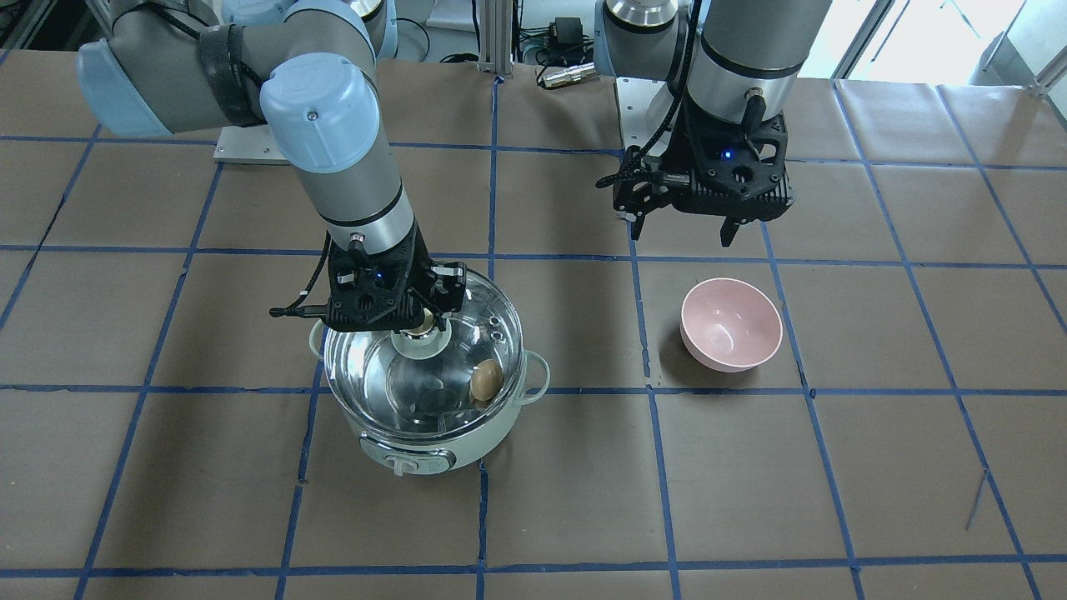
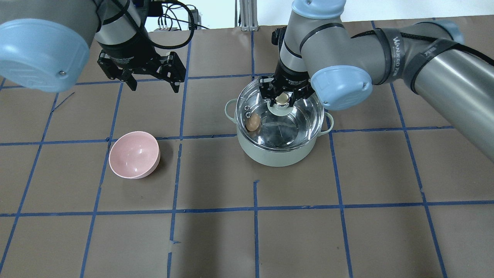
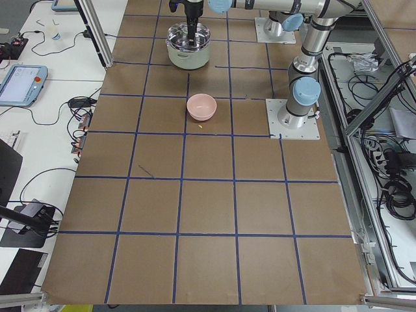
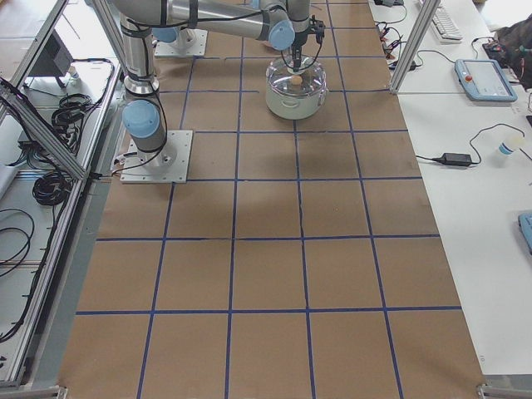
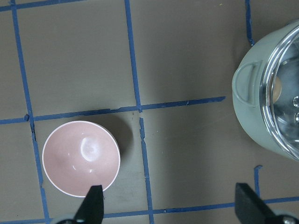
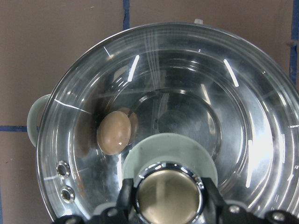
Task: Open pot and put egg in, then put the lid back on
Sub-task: 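Move the held lid back over the pot with the right gripper, then lower the lid onto the pot and open the right gripper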
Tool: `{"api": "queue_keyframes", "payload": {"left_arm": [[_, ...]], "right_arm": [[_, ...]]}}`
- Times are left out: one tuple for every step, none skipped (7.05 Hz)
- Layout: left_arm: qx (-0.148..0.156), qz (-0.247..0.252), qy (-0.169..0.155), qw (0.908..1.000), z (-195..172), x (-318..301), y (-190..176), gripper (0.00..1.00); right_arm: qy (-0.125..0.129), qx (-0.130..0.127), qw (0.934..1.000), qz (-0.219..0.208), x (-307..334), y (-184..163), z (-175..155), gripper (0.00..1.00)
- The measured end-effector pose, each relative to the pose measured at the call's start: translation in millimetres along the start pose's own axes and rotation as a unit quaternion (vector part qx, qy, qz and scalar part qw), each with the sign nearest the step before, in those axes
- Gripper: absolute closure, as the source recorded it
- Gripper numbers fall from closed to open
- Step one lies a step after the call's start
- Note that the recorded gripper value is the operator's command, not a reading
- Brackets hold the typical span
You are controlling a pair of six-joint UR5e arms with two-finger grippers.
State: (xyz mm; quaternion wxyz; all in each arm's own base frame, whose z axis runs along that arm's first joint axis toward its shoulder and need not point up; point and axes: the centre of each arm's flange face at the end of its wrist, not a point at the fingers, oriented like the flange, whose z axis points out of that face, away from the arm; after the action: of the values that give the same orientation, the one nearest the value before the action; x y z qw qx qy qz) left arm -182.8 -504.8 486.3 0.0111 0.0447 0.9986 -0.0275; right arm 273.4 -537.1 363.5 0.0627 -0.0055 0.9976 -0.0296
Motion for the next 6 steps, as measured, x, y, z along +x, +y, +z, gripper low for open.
{"api": "queue_keyframes", "payload": {"left_arm": [[0.0, 0.0, 0.0, 1.0, -0.3, 0.0, 0.0, 0.0], [0.0, 0.0, 0.0, 1.0, -0.2, 0.1, 0.0, 0.0], [0.0, 0.0, 0.001, 1.0, 0.2, 0.2, 0.1, 0.0], [0.0, 0.0, 0.001, 1.0, 0.2, 0.2, 0.0, 0.0], [0.0, -0.001, 0.002, 1.0, 0.2, 0.0, 0.0, 0.0], [-0.001, -0.002, 0.002, 1.0, 0.6, -0.5, 0.0, 0.0]], "right_arm": [[0.0, 0.001, 1.0, -0.001, 0.0, -0.5, 0.1, 0.34], [0.001, 0.004, 1.0, -0.001, -0.1, -1.7, 0.0, 0.31], [0.001, 0.008, 1.0, -0.001, -0.2, -2.9, 0.0, 0.29], [0.001, 0.01, 0.9999, 0.0, -0.4, -3.7, -0.7, 0.28], [0.001, 0.012, 0.9999, 0.001, -0.1, -4.7, -1.7, 0.13], [0.002, 0.015, 0.9999, 0.003, 2.7, -6.5, -4.7, 0.03]]}}
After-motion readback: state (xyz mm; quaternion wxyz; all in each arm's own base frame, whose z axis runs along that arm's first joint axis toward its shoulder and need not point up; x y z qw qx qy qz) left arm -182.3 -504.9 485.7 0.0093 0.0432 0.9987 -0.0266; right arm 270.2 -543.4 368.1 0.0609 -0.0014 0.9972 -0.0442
